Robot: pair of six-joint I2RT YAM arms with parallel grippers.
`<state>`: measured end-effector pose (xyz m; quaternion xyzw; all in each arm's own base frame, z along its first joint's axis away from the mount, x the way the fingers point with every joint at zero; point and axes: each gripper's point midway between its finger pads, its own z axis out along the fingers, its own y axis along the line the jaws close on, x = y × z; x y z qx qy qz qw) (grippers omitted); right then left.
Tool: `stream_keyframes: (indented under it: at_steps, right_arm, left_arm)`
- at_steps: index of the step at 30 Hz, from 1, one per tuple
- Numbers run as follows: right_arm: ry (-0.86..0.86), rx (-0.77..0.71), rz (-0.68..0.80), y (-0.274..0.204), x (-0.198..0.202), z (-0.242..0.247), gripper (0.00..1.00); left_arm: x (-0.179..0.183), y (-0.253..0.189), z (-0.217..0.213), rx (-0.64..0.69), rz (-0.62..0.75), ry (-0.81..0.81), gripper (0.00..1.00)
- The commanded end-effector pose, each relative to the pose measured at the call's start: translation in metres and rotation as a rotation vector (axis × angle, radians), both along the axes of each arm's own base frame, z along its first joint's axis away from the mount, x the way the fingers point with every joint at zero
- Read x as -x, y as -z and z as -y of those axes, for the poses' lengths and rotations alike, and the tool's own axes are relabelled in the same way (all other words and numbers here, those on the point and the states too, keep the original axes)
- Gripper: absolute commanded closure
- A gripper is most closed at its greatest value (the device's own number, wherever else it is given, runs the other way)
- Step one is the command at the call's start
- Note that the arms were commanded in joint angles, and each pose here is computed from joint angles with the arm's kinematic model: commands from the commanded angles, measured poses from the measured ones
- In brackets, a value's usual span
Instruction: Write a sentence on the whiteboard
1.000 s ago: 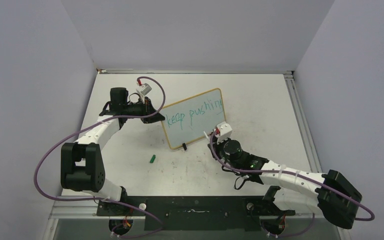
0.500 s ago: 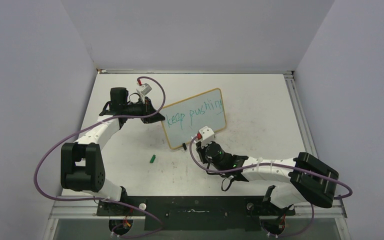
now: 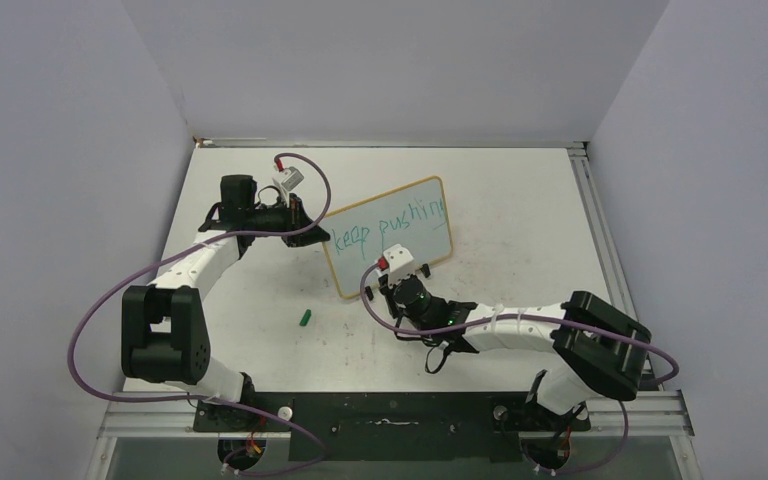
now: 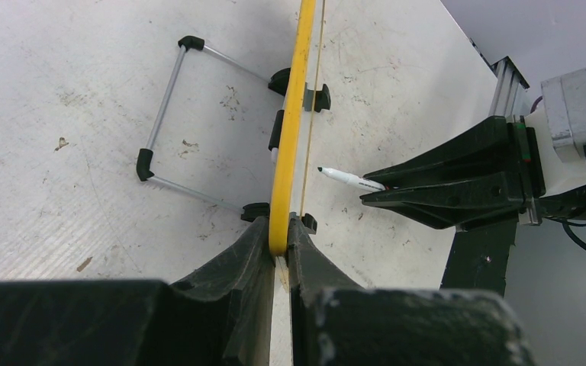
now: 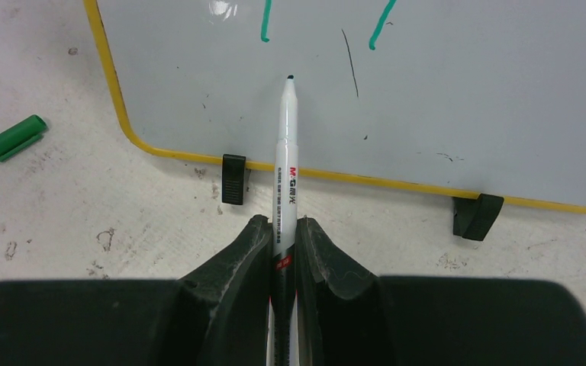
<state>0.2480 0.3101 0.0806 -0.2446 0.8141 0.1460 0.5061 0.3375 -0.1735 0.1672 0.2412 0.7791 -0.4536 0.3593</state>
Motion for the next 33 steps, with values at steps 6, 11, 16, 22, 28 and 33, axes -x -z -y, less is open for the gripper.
stream_keyframes:
  at_steps: [6,11,16,22,28,33]
  right_arm:
    - [0.015,-0.001,0.034,-0.014,-0.016,-0.018,0.95]
    - [-0.006,0.017,0.023,-0.009,-0.015,-0.022,0.95]
    - [-0.023,0.038,-0.014,0.007,-0.007,-0.020,0.95]
    - [-0.014,0.056,-0.057,0.024,0.002,-0.012,0.95]
    - [-0.008,0.080,-0.088,0.037,0.012,-0.006,0.95]
    - [-0.026,0.090,-0.101,0.041,0.020,-0.008,0.95]
  left_arm:
    - [-0.009,-0.025,0.000,-0.014,0.104,0.002,1.00]
    - [-0.009,-0.026,0.000,-0.014,0.103,0.000,1.00]
    - [-0.009,-0.026,0.000,-0.014,0.105,0.000,1.00]
    - [-0.009,-0.026,0.000,-0.014,0.106,0.000,1.00]
    - [-0.009,-0.026,-0.001,-0.015,0.106,-0.001,1.00]
    - [-0.009,-0.026,-0.001,-0.015,0.106,-0.002,1.00]
